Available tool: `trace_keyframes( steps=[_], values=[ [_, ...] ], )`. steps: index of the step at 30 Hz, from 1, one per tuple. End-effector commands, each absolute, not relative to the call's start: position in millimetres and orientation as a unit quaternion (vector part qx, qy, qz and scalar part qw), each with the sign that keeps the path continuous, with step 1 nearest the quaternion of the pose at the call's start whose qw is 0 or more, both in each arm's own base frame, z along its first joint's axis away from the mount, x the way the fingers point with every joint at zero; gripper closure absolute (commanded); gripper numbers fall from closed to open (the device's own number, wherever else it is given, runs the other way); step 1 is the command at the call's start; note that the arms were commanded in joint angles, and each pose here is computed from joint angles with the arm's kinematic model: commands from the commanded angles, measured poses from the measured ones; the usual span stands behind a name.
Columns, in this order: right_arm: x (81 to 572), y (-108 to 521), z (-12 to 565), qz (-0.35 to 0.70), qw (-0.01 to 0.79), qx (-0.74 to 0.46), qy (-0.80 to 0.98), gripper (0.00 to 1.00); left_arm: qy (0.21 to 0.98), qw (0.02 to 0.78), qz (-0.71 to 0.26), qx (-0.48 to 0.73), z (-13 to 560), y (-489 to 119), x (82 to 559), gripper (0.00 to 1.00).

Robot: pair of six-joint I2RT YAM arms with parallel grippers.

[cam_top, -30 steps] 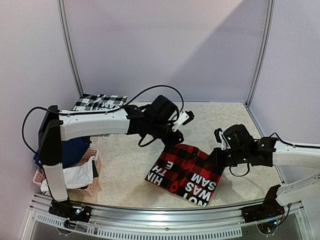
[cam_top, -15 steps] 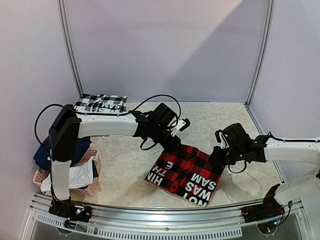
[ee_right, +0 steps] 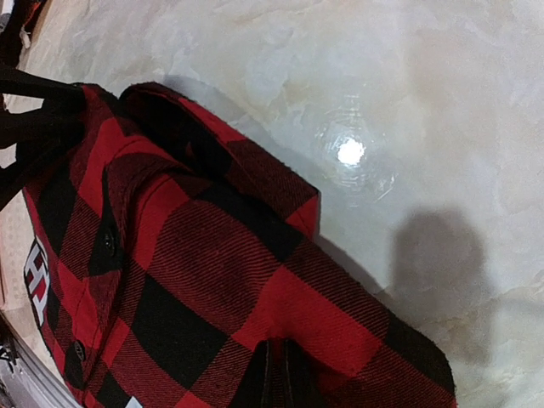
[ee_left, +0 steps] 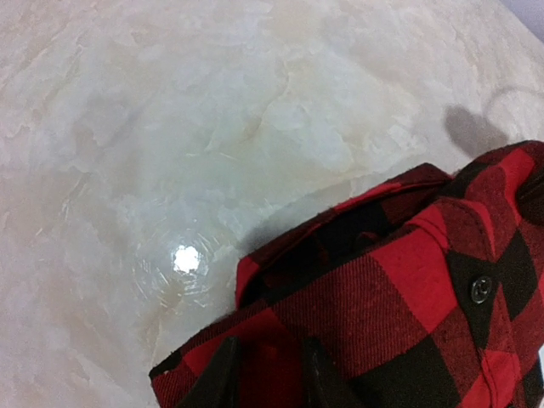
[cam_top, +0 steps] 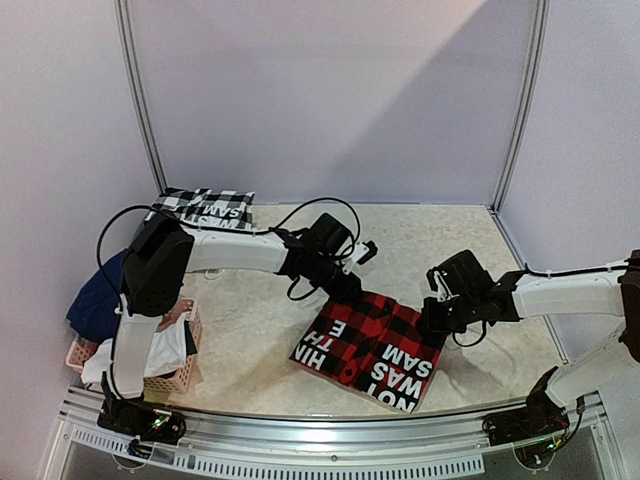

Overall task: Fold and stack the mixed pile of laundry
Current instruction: Smooth out the square-folded shirt at the center of the board.

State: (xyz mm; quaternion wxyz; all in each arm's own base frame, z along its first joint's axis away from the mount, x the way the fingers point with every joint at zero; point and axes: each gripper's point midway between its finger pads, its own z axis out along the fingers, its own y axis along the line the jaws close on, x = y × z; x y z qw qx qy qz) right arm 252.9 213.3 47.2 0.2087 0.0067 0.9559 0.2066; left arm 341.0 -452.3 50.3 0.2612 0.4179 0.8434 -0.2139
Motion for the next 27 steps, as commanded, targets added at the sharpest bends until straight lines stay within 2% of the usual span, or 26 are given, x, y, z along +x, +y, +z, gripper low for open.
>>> trace_keyframes(
  steps=[1, 9, 15, 20, 23, 27],
  values=[
    [247.3, 194.7, 32.2, 0.171, 0.202, 0.021, 0.964, 0.93, 0.842, 0.270, -0.211, 0.416, 38.4, -455.9, 356.2, 0.74],
    [257.5, 197.6, 35.6, 0.156, 0.203, 0.017, 0.967, 0.93, 0.855, 0.282, -0.181, 0.395, 24.5, -451.7, 369.6, 0.66],
    [274.5, 224.7, 87.7, 0.201, 0.225, -0.021, 0.953, 0.91, 0.835, 0.328, -0.192, 0.399, 92.8, -460.6, 360.1, 0.50],
    [268.4, 253.3, 117.6, 0.257, 0.228, -0.054, 0.938, 0.90, 0.822, 0.358, -0.204, 0.393, 143.9, -455.4, 348.7, 0.37],
    [253.3, 272.4, 121.6, 0.270, 0.217, -0.083, 0.934, 0.90, 0.815, 0.365, -0.206, 0.400, 160.6, -449.0, 332.3, 0.38],
    [234.5, 283.0, 112.3, 0.273, 0.198, -0.099, 0.936, 0.90, 0.815, 0.349, -0.214, 0.411, 158.8, -443.3, 305.3, 0.51]
  ],
)
